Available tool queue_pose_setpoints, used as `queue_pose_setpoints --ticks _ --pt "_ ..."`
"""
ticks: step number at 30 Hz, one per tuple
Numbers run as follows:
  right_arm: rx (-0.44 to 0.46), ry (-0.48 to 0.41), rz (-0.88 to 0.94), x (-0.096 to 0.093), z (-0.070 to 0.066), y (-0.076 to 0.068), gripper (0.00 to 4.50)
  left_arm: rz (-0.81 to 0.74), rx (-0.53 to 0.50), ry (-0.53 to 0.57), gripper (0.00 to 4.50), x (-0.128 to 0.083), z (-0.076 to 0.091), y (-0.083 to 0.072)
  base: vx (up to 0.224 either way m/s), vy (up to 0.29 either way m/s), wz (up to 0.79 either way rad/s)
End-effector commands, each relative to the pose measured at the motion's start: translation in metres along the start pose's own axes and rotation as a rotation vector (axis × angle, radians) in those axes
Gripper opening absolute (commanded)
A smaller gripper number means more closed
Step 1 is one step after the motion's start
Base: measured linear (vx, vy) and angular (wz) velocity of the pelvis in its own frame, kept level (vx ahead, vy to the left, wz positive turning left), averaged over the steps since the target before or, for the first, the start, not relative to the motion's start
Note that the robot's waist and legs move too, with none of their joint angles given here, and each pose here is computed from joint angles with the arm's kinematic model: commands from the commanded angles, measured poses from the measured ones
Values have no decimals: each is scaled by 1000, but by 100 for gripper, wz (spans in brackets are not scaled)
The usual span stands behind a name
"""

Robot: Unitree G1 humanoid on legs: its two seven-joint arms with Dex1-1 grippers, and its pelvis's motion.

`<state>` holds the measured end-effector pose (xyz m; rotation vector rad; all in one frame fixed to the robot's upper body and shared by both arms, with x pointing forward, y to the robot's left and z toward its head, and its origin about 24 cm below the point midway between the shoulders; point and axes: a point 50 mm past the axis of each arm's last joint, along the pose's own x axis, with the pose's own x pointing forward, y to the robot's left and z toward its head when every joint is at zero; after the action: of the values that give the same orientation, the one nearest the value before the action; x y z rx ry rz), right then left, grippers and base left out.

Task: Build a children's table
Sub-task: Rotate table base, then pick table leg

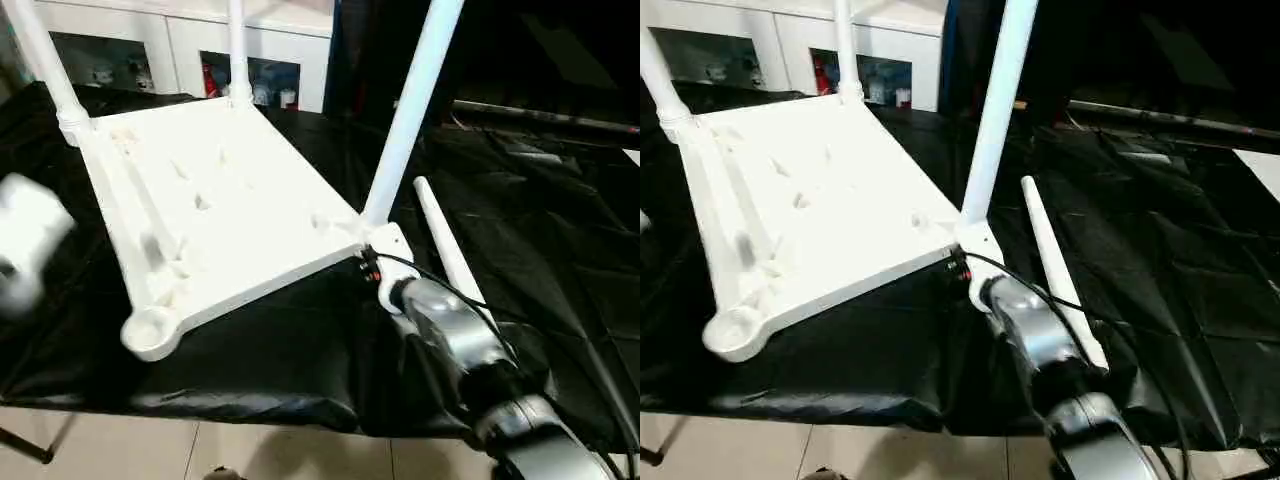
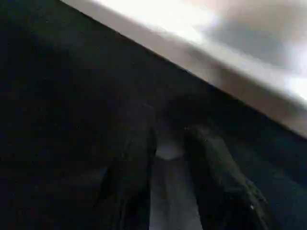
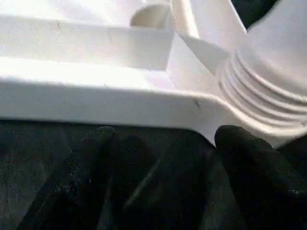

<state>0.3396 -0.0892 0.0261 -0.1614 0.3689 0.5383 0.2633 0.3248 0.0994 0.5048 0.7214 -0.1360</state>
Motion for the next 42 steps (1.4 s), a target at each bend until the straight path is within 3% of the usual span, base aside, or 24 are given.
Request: queue_pose_setpoints --ticks 1,4,12,18,21,24,26,30,31,35,36,38,39,42 --pt "3 -28 -22 1 6 -5 358 -24 26 -22 133 5 3 -6 0 0 0" --pt "1 -41 -5 4 9 -1 358 -107 -17 -48 133 20 6 -33 0 0 0" --pt "-12 -57 13 -4 6 -3 358 -261 -20 -139 133 24 32 -66 0 0 0" --pt "-58 -54 -55 -22 5 -18 358 -323 47 -191 133 39 51 -98 0 0 0" --pt "-170 -6 -165 -38 14 -32 358 -291 56 -251 133 49 67 -111 0 0 0" --pt "-132 2 -161 -53 24 -42 358 -264 72 -304 133 56 78 -120 0 0 0" --pt "-122 -1 -158 -56 27 -44 358 -258 71 -313 133 57 80 -122 0 0 0" --pt "-66 10 -230 -73 41 -64 358 -255 85 -383 133 59 92 -130 0 0 0" --pt "-27 29 -259 -79 44 -71 385 -292 80 -431 144 57 98 -135 0 0 0" --pt "32 126 -321 -93 43 -85 397 -350 106 -463 144 52 101 -137 0 0 0" --pt "54 194 -328 -99 41 -89 410 -373 119 -470 144 49 100 -132 0 0 0" --pt "63 217 -329 -101 40 -91 436 -377 115 -470 144 48 100 -130 0 0 0" --pt "111 300 -309 -106 35 -91 436 -444 156 -527 144 38 103 -127 0 0 0" --pt "157 362 -294 -110 32 -91 447 -545 210 -579 144 25 105 -128 0 0 0"
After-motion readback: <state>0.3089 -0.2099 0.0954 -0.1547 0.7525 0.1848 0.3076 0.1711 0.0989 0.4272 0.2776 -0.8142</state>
